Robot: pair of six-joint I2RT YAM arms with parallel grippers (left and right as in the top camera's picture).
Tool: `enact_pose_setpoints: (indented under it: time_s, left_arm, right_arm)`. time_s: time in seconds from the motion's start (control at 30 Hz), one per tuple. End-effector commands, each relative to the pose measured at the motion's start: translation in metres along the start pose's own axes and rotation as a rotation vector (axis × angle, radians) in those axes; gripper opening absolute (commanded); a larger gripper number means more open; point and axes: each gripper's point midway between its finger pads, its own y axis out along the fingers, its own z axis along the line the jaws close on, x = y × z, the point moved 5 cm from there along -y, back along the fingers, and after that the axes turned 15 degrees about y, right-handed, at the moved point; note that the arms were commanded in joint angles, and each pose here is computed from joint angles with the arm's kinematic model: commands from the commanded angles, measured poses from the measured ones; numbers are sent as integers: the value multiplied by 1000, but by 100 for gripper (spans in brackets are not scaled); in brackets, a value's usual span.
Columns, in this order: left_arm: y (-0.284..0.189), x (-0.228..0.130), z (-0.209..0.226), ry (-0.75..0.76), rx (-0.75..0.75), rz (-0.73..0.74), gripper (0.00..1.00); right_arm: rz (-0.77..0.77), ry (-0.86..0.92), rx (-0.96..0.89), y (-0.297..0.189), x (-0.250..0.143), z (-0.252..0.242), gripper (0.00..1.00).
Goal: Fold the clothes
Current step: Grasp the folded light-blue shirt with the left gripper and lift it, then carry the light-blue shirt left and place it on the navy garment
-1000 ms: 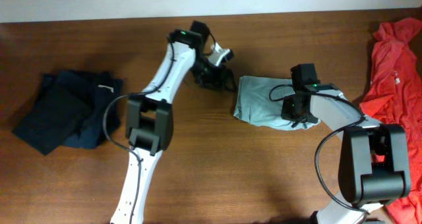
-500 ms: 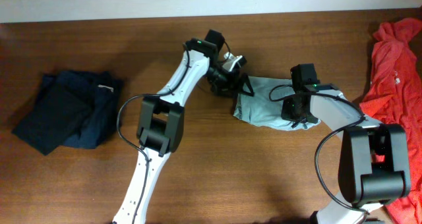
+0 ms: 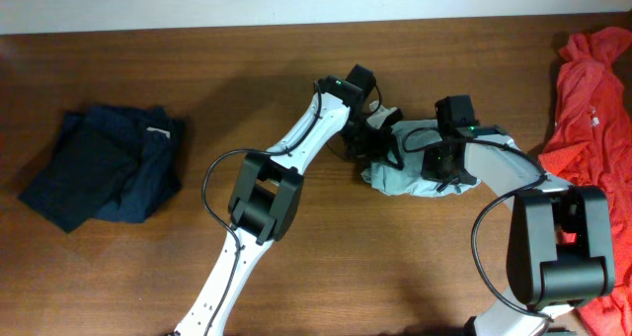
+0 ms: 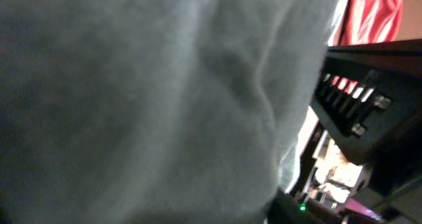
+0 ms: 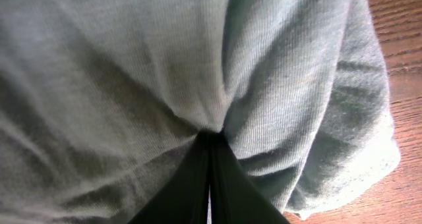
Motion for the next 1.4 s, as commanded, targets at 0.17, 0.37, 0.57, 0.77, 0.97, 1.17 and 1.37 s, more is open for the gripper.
enact_pose_setpoints:
  time_s: [0.17,0.37,0.57,0.77,0.97,1.17,1.37]
  left_arm:
    - [16,-19,44,-92,84,61,13]
    - [-4,-22,59,-138,86,43,4]
    - [-35,-31,78,-120,248,72,1]
    - [-81,-19,62,-53,436,29,1]
    - [-137,-7,31,14,636,-48,1]
    - [-198,-8,15,-62,748,-170,1]
    - [-256,-31,24,-238,768,-262,1]
  right_arm:
    - [27,-29,-37,7,-8,-4,4]
    - [19,-26,-14,-11,-9,-5,4]
    - [-15,-23,163,-65,-10,7,4]
    - [-115,-19,264,-118,-11,4,4]
    - [-181,-16,302,-146,-13,-1,4]
    - [-167,-17,296,-146,-16,-3,4]
    - [-149,-18,288,-145,-20,-5,4]
